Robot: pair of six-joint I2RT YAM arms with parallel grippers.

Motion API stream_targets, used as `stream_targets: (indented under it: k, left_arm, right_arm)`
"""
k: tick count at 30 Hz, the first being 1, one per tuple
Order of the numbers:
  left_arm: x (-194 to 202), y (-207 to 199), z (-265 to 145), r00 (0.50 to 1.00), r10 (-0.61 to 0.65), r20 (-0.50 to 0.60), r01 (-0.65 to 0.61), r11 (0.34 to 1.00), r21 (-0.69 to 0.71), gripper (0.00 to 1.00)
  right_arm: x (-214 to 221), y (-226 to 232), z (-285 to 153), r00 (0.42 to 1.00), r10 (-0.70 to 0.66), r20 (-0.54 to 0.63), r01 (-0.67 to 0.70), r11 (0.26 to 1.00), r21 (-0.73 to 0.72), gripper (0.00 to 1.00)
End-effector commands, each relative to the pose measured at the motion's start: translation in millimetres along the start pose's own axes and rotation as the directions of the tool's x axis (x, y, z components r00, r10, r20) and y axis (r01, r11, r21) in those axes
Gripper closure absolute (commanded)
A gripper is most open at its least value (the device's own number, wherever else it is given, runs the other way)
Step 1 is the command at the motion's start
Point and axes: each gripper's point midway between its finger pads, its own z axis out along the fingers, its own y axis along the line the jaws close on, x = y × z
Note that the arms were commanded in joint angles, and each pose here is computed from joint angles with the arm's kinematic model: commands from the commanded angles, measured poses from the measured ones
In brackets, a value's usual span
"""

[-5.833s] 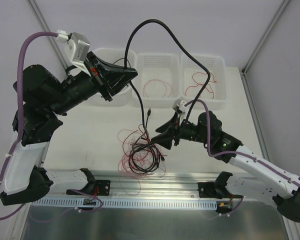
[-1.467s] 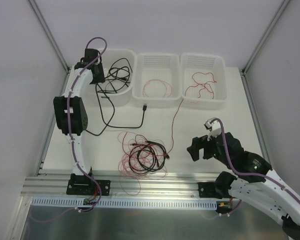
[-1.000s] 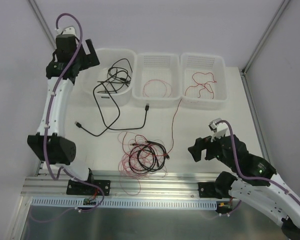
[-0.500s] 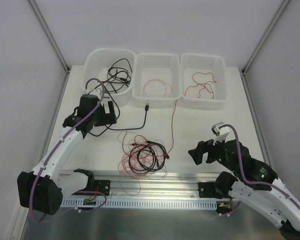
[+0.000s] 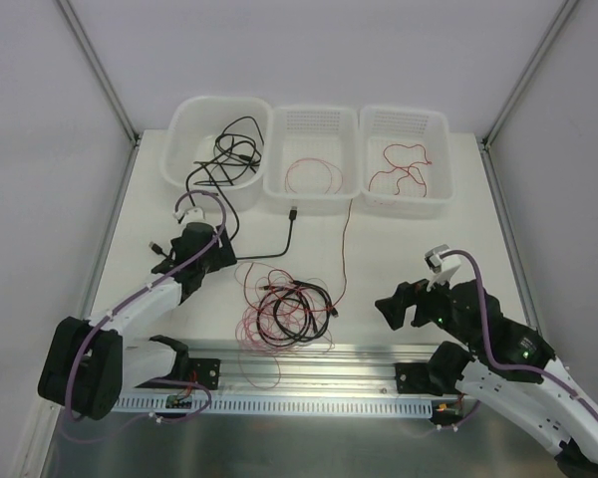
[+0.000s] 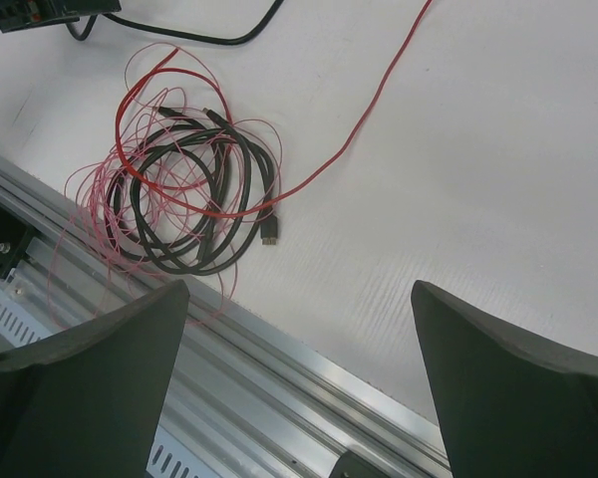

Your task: Untangle the cables

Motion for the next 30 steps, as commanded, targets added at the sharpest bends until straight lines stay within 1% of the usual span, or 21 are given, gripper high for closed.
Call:
stream_targets:
  k: [1,3,5,11,15,16,18,19,21,22,23,27,30]
  left_arm:
    - [-31.6,-11.3,8.9,0.989,-0.021,0.145,0.019,1.0,0.016,0.16]
    - [-35.2,-12.3,12.6,0.985,-0.016,0.175,0.012,1.0,0.024,0.21]
    - [-37.5,-14.0,15.9,0.982,-0.008,0.191,0.003,1.0,0.028,0.22]
    - [-20.9,-14.6,29.8,0.992,-0.007,0.124,0.005,1.0,0.018,0.27]
    - [-11.4,-12.4,36.1,0.995,-0.024,0.092,0.024,1.0,0.003,0.45]
    - [-9.9,-12.7,37.1,0.996,-0.026,0.087,0.025,1.0,0.003,0.58]
    - [-10.5,-13.8,37.3,0.996,-0.026,0.086,0.026,1.0,0.005,0.71]
    - [-11.6,-14.4,36.6,0.996,-0.026,0.089,0.025,1.0,0.008,0.83]
    - [-18.4,-16.7,33.3,0.994,-0.023,0.108,0.021,1.0,0.018,0.89]
    - [-20.7,-17.3,31.9,0.993,-0.019,0.115,0.017,1.0,0.021,0.96]
    - [-26.0,-17.8,29.7,0.992,-0.011,0.129,0.009,1.0,0.021,0.99]
    - [-36.7,-18.1,24.8,0.988,0.01,0.155,-0.013,1.0,0.018,1.0]
    - [-52.7,-25.8,10.6,0.983,0.006,0.186,-0.016,0.999,0.051,1.0]
  right_arm:
    - [-0.9,2.4,0.5,1.0,0.019,0.015,-0.019,1.0,-0.013,0.0]
    - [-1.1,2.6,0.3,1.0,0.022,0.016,-0.022,1.0,-0.013,0.0]
    - [-0.5,2.0,0.8,1.0,0.02,0.014,-0.02,1.0,-0.011,0.01]
    - [0.4,2.0,2.7,1.0,0.018,0.003,-0.018,1.0,-0.005,0.0]
    - [1.1,1.3,2.7,1.0,0.016,-0.002,-0.016,1.0,-0.002,0.0]
    - [1.7,1.1,2.1,1.0,0.013,-0.007,-0.013,1.0,-0.001,0.0]
    - [2.9,0.6,2.3,1.0,0.012,-0.016,-0.012,1.0,0.003,0.0]
    - [1.9,0.8,1.4,1.0,0.01,-0.015,-0.01,1.0,0.003,0.0]
    - [1.5,1.2,1.0,1.0,0.008,-0.015,-0.008,1.0,0.001,0.0]
    - [0.4,1.0,0.8,1.0,0.008,-0.011,-0.008,1.0,0.003,0.0]
    - [1.0,1.1,1.0,1.0,0.008,-0.013,-0.008,1.0,0.002,0.0]
    - [0.2,2.2,2.1,1.0,0.008,-0.013,-0.008,1.0,-0.001,0.0]
    - [-0.9,3.0,1.0,1.0,0.004,-0.014,-0.004,1.0,-0.004,0.01]
